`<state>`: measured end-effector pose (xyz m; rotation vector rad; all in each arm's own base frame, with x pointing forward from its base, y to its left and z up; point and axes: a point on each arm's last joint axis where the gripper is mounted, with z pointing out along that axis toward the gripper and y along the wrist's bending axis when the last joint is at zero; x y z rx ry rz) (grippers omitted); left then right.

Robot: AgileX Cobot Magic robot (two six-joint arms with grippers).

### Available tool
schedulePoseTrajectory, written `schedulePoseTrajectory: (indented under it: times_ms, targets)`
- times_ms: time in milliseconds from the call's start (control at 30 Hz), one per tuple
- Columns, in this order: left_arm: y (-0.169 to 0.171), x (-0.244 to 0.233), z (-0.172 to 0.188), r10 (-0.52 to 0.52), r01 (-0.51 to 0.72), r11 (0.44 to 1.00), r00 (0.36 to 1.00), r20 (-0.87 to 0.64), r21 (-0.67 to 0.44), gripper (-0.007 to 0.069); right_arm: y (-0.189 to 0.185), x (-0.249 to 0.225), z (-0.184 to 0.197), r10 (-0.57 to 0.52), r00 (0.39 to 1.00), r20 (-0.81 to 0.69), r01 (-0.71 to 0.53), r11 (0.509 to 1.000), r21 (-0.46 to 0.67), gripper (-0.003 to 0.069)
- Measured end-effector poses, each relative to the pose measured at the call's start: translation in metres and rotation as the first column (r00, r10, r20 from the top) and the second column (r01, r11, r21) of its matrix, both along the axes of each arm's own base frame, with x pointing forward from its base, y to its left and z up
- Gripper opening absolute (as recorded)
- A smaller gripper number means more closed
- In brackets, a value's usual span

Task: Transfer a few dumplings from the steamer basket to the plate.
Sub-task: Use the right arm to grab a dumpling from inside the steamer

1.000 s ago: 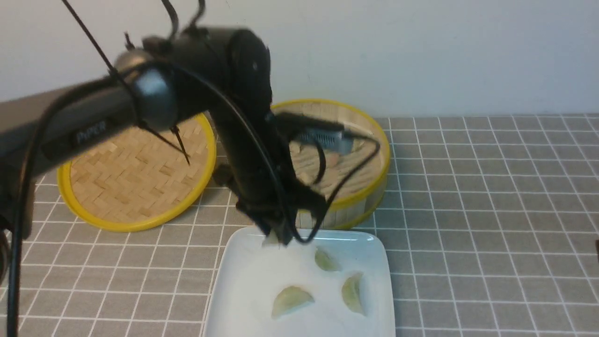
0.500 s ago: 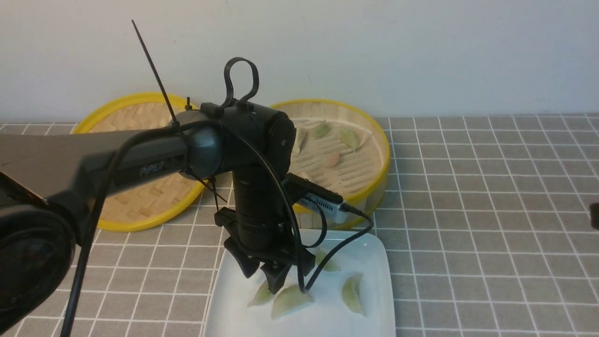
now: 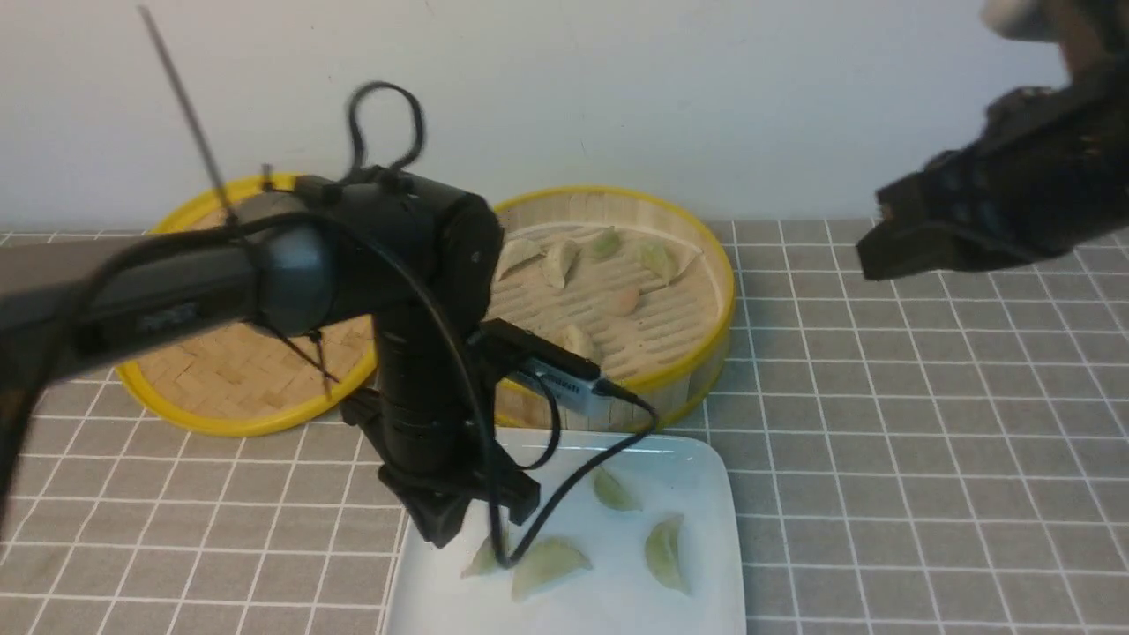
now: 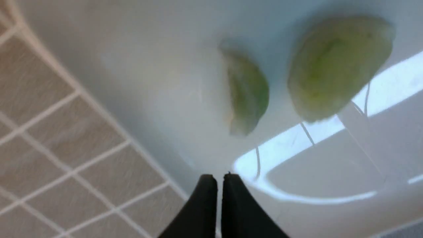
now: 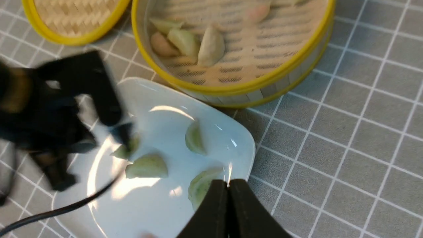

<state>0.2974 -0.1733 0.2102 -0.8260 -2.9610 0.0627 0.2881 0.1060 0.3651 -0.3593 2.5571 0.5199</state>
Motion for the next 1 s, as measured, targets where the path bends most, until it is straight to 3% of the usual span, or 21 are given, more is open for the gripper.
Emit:
schedulePoseTrajectory:
  times_ms: [233,533,667,833,1000]
  targets:
    - [0.055,-0.052,0.048,0.129,-0.117,0.989,0.98,0.149,-0.089,-0.0005,0.056,0.063,-0.02,0.086,0.996,-0.035,-0.089,0.99,-0.111,-0.0009]
    - [0.072,-0.106,0.066,0.208,-0.146,0.955,0.95,0.233,-0.257,-0.0005,0.141,0.117,-0.076,0.143,0.989,-0.029,-0.146,0.96,-0.24,0.0047]
    - [0.082,-0.132,0.077,0.231,-0.133,0.936,0.93,0.286,-0.324,-0.0005,0.173,0.139,-0.115,0.173,0.984,-0.033,-0.176,0.946,-0.273,0.0164]
    - [0.093,-0.155,0.098,0.258,-0.099,0.914,0.89,0.376,-0.392,-0.0005,0.181,0.148,-0.141,0.171,0.983,-0.063,-0.181,0.944,-0.276,0.0318]
    - [0.103,-0.18,0.118,0.289,-0.058,0.889,0.841,0.458,-0.455,-0.0005,0.183,0.152,-0.157,0.169,0.982,-0.086,-0.187,0.939,-0.287,0.0399]
